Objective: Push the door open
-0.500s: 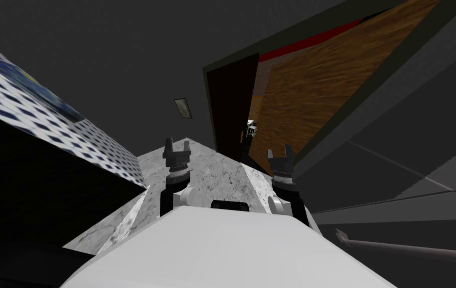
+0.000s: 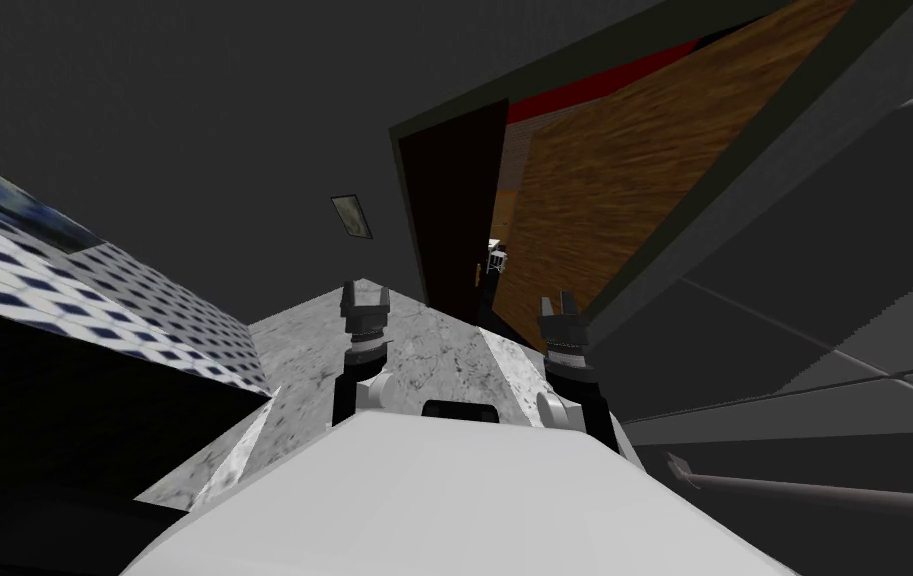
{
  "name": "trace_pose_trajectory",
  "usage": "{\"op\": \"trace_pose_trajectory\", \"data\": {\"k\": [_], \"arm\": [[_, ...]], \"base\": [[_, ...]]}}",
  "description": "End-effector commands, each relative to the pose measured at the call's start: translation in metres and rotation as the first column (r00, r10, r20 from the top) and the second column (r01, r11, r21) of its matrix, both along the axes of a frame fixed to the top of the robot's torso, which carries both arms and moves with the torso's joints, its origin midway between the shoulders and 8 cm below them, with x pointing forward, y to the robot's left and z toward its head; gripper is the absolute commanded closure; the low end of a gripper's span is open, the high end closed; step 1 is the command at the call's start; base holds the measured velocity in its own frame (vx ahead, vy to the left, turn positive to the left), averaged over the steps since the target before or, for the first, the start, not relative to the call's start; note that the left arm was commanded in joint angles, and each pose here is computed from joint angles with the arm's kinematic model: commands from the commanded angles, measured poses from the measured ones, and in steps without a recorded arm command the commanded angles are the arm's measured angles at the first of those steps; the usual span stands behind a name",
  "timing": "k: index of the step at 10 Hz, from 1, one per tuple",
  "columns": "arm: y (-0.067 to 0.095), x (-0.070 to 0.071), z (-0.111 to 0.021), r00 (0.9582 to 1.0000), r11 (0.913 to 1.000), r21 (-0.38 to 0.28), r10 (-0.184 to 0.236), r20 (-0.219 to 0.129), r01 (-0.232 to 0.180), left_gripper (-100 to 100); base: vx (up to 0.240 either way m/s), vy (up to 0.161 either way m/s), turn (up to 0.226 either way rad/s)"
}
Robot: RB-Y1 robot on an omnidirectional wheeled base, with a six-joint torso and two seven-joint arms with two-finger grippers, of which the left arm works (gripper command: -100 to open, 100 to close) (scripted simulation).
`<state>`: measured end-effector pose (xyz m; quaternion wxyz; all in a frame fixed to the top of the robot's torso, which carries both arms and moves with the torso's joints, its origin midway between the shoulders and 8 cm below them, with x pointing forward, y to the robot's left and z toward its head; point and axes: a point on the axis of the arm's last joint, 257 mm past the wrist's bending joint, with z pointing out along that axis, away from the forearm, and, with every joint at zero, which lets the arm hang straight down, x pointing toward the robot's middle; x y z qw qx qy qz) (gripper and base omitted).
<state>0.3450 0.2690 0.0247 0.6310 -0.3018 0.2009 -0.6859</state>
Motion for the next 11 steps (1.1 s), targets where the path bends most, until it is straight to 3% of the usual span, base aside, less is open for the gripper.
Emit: {"op": "trace_pose_trajectory", "data": {"k": [1,6,11], "arm": [[0.003,0.006,-0.008,0.9997,0.9995,-0.023,-0.022,-0.011,0.022,-100],[0.006,0.029,-0.044,0.9926,0.9875,-0.121,-0.108,-0.055,0.101,-100],[0.01,0.05,-0.08,0.9781,0.9597,-0.229,-0.187,-0.09,0.163,-100]], "base": [[0.066,-0.014,-0.098],[0.086,0.013,-0.135],[0.096,0.016,-0.137]]}}
